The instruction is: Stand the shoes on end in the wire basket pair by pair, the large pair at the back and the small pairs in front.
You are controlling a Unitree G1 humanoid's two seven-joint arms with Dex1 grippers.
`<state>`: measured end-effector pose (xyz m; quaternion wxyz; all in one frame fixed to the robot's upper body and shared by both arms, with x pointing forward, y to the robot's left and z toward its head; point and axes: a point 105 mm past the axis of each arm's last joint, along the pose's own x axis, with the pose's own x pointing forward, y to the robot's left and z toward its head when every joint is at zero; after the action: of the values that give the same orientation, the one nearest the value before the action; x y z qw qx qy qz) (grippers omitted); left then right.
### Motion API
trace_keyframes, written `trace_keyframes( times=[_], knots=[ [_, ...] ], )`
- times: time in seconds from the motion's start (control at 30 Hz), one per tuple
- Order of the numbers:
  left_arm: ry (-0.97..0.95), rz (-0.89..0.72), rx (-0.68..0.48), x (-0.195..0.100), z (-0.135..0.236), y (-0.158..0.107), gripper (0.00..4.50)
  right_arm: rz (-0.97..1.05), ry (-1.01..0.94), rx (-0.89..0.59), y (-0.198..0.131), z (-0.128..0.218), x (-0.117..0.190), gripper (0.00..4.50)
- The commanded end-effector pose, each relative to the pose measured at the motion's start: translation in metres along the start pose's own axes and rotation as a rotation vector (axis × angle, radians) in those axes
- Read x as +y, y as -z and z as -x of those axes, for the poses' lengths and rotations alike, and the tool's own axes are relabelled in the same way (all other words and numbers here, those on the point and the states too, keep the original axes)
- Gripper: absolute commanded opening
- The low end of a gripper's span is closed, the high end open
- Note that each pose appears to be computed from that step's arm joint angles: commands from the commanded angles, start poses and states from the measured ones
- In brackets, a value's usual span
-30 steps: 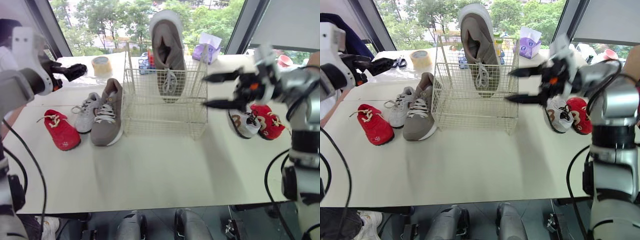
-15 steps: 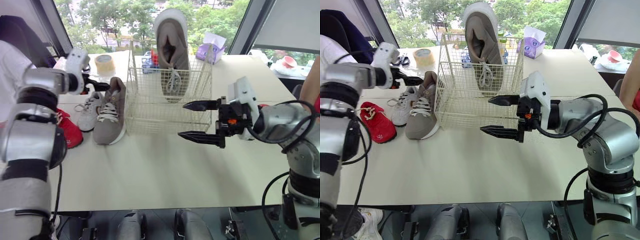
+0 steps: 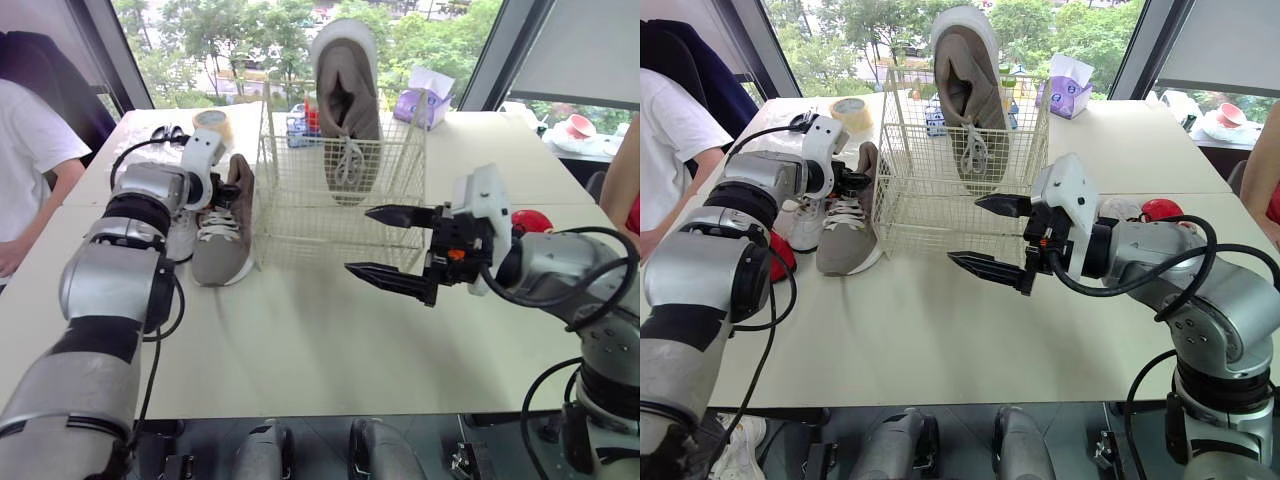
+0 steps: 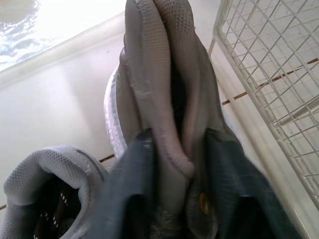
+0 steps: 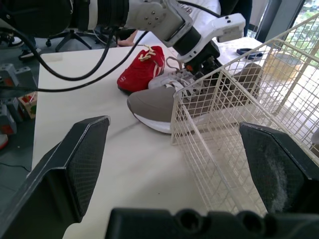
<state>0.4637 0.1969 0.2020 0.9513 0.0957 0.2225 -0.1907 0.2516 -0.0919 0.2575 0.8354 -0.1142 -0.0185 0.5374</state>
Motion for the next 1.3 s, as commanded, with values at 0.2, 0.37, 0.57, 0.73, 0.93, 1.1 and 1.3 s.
trace_keyframes(
  times=[0.2,0.37,0.57,0.73,0.93,1.1,1.3],
  knots=[
    [-0.069,0.220,-0.327,0.029,0.051,-0.083,0.23,0.058,0.047,0.000,-0.010,0.013,-0.008,4.50],
    [-0.120,0.111,-0.630,0.043,0.133,-0.168,0.23,0.076,0.061,-0.015,-0.021,0.016,-0.019,4.50],
    [-0.103,-0.110,-1.235,0.005,0.224,-0.245,0.23,0.038,0.026,-0.245,-0.071,0.025,-0.028,4.50],
    [-0.100,-0.240,-1.489,-0.045,0.227,-0.249,0.23,0.023,0.017,-0.295,-0.083,0.026,-0.029,4.50],
    [-0.208,-0.286,-1.536,-0.070,0.194,-0.245,0.23,0.031,0.051,-0.285,-0.081,0.028,-0.032,4.50],
    [-0.267,-0.316,-1.507,-0.083,0.163,-0.239,0.23,0.045,0.072,-0.297,-0.085,0.032,-0.031,4.50],
    [-0.320,-0.366,-1.457,-0.097,0.133,-0.227,0.23,0.050,0.090,-0.306,-0.086,0.032,-0.029,4.50]
  ],
)
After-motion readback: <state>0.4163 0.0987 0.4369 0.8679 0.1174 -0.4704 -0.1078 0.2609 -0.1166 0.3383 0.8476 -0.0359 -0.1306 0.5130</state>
